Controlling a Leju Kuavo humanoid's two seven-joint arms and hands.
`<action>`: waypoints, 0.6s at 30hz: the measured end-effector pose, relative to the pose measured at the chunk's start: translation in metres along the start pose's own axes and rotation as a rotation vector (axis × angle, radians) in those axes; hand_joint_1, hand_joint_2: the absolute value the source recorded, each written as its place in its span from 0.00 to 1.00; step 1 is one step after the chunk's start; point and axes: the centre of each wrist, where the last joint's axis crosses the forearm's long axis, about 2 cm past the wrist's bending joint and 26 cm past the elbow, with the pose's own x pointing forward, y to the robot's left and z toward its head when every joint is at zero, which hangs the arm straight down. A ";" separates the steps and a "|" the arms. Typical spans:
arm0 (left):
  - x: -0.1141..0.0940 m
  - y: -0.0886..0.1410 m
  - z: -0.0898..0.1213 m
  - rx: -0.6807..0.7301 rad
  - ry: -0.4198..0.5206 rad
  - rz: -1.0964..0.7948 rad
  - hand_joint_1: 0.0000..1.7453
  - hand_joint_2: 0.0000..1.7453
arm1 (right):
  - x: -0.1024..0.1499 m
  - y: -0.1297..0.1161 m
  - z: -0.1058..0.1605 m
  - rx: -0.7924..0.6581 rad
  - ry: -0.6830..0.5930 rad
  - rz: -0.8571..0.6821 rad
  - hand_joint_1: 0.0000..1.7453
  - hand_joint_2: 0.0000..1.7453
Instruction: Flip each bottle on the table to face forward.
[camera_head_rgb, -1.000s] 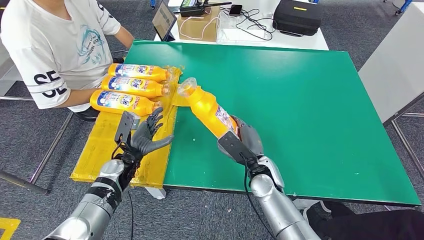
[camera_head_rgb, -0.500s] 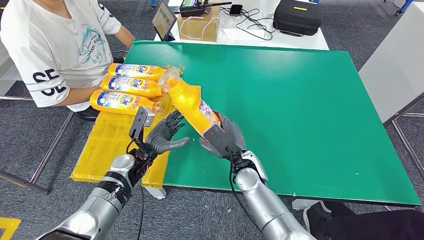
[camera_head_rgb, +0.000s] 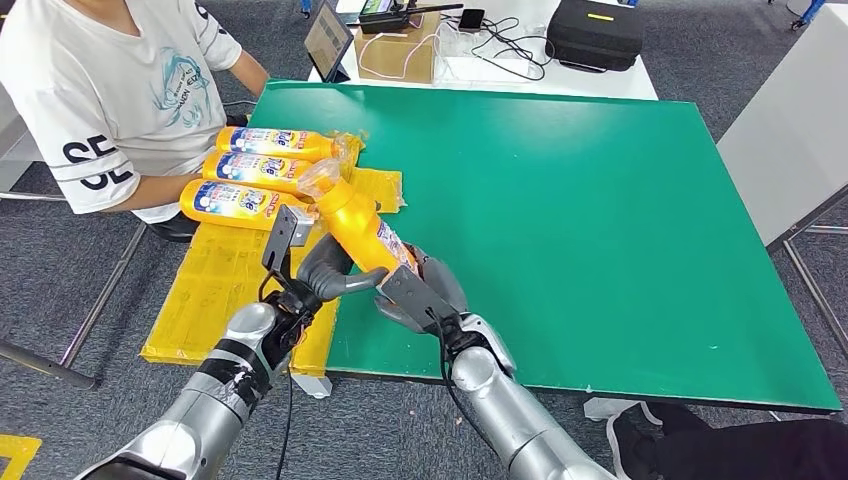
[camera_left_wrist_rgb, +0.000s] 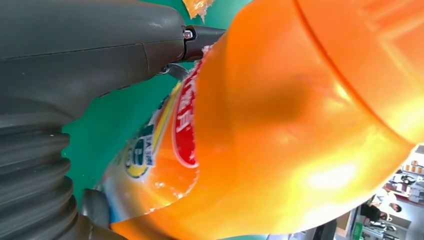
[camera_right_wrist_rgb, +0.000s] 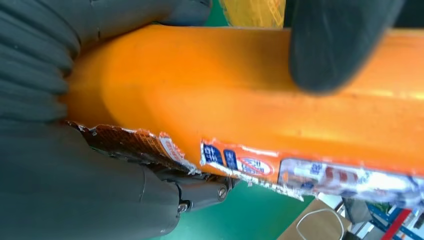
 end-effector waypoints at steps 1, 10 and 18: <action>0.000 0.000 0.000 0.001 -0.001 0.003 0.00 1.00 | 0.000 0.002 0.000 0.006 0.002 0.003 1.00 1.00; -0.003 0.000 0.003 0.005 0.000 0.022 0.00 1.00 | 0.002 0.010 -0.001 0.048 0.007 0.042 1.00 1.00; -0.003 0.000 0.004 0.006 -0.001 0.045 0.09 1.00 | 0.005 0.010 -0.005 0.064 -0.001 0.084 0.98 1.00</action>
